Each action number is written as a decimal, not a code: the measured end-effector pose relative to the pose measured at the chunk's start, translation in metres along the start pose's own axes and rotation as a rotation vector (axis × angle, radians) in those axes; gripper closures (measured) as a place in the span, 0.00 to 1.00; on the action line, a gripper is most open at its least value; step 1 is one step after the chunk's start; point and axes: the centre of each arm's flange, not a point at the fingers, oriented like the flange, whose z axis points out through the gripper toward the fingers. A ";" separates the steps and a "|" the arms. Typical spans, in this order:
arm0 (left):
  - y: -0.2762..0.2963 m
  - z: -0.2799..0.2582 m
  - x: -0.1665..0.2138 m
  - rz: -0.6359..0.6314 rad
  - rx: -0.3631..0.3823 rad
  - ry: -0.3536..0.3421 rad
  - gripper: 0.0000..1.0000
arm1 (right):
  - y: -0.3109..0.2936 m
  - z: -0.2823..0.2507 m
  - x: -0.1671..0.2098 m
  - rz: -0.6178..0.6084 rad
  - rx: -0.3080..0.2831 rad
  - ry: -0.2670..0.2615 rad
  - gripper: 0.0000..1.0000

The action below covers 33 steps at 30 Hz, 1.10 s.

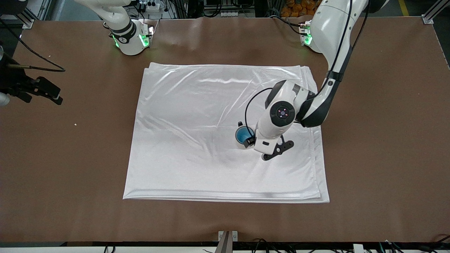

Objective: Place blue cup into white mug on cloth

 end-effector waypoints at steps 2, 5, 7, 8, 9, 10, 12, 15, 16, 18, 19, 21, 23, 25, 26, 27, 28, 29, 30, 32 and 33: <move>-0.026 -0.008 0.008 0.028 -0.003 0.008 0.00 | -0.003 0.000 -0.001 -0.005 0.000 -0.005 0.00; -0.055 -0.018 0.016 0.067 -0.005 0.017 0.00 | -0.005 0.001 -0.002 -0.010 0.000 -0.012 0.00; -0.066 -0.024 0.019 0.098 -0.005 0.023 0.00 | -0.007 0.001 -0.002 -0.012 0.000 -0.016 0.00; -0.070 -0.028 0.019 0.113 -0.003 0.028 0.00 | -0.007 0.002 -0.003 -0.014 0.000 -0.019 0.00; -0.073 -0.032 0.019 0.124 0.000 0.031 0.00 | -0.008 0.002 -0.003 -0.015 -0.001 -0.023 0.00; -0.076 -0.036 0.019 0.130 0.003 0.032 0.00 | -0.008 0.002 -0.004 -0.015 -0.001 -0.027 0.00; -0.080 -0.048 0.017 0.137 0.007 0.034 0.00 | -0.008 0.003 -0.004 -0.016 -0.001 -0.031 0.00; -0.091 -0.071 0.013 0.129 0.004 0.048 0.00 | -0.009 0.003 -0.004 -0.018 -0.001 -0.034 0.00; -0.095 -0.079 0.012 0.125 0.003 0.051 0.00 | -0.009 0.003 -0.004 -0.019 -0.001 -0.034 0.00; -0.105 -0.097 0.007 0.116 0.001 0.052 0.00 | -0.009 0.004 -0.005 -0.020 -0.001 -0.036 0.00; -0.110 -0.107 0.003 0.111 0.000 0.051 0.00 | -0.009 0.004 -0.005 -0.020 -0.002 -0.037 0.00; -0.118 -0.126 -0.006 0.103 -0.001 0.047 0.00 | -0.009 0.004 -0.005 -0.021 -0.001 -0.038 0.00; -0.126 -0.146 -0.016 0.100 -0.001 0.038 0.00 | -0.010 0.004 -0.005 -0.023 -0.001 -0.039 0.00; -0.133 -0.164 -0.027 0.109 -0.002 0.030 0.00 | -0.010 0.004 -0.005 -0.028 -0.002 -0.042 0.00; -0.135 -0.173 -0.033 0.117 -0.003 0.028 0.00 | -0.010 0.004 -0.006 -0.029 -0.002 -0.043 0.00; -0.138 -0.183 -0.038 0.123 -0.003 0.027 0.00 | -0.010 0.004 -0.006 -0.030 -0.001 -0.045 0.00; -0.139 -0.191 -0.044 0.128 -0.004 0.028 0.00 | -0.011 0.004 -0.006 -0.031 -0.001 -0.046 0.00; -0.141 -0.200 -0.049 0.132 -0.005 0.031 0.00 | -0.011 0.004 -0.006 -0.032 -0.001 -0.047 0.00; -0.141 -0.208 -0.054 0.134 -0.006 0.035 0.00 | -0.011 0.004 -0.006 -0.033 -0.001 -0.047 0.00; -0.142 -0.224 -0.065 0.138 -0.007 0.045 0.00 | -0.012 0.004 -0.007 -0.034 -0.001 -0.048 0.00; -0.142 -0.231 -0.070 0.140 -0.008 0.049 0.00 | -0.012 0.004 -0.007 -0.035 -0.001 -0.049 0.00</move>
